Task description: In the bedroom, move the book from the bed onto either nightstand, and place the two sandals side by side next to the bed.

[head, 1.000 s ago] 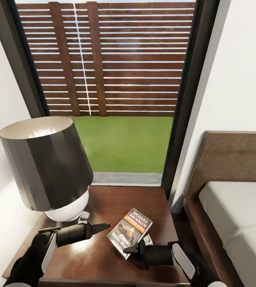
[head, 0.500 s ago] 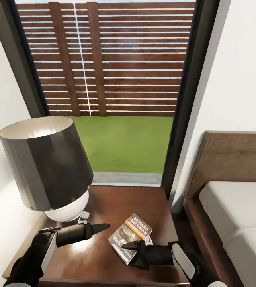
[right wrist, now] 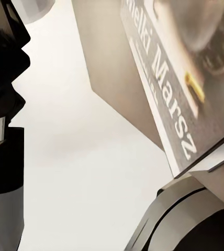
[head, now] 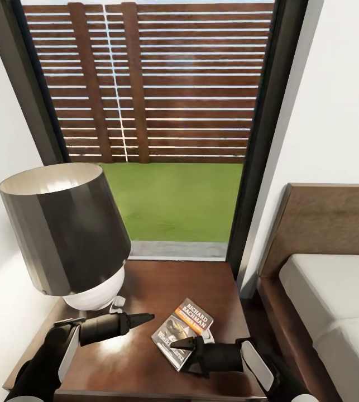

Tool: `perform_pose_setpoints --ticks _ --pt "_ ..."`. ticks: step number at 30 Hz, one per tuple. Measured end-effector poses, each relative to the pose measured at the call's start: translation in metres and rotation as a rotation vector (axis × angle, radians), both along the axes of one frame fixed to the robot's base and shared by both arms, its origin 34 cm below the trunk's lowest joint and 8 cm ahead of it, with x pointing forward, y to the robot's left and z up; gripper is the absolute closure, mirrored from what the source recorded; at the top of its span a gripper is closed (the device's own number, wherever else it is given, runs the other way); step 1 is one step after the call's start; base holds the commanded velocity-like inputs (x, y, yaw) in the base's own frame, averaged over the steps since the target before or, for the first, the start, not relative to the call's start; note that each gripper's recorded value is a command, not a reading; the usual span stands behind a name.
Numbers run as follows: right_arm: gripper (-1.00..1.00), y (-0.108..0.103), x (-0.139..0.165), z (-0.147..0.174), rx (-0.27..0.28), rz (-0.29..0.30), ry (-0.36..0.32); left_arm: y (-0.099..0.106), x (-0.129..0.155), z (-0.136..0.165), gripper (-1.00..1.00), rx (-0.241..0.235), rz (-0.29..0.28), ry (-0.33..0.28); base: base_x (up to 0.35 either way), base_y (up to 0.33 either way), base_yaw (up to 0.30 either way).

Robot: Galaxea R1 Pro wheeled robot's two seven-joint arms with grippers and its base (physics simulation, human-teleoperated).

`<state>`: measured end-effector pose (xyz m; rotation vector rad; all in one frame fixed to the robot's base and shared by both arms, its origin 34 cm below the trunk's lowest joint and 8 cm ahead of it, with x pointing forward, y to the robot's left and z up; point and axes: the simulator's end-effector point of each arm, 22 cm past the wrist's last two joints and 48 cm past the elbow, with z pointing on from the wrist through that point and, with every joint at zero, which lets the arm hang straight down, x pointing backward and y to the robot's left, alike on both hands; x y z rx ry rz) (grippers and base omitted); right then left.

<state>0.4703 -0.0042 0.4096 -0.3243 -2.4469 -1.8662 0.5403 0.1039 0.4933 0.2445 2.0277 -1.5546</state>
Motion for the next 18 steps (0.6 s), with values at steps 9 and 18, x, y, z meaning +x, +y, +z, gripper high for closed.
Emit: perform_pose_setpoints --ticks 9,18 --pt "-1.0 0.0 0.0001 -0.0001 0.0 0.0 0.0 0.0003 0.0002 -0.0017 -1.0 0.003 0.002 0.002 -0.059 0.0 0.0" --pt "-1.0 0.0 0.0 0.0001 0.0 0.0 0.0 -0.0002 0.0001 -0.0016 -1.0 0.003 0.002 0.002 -0.038 0.0 0.0"
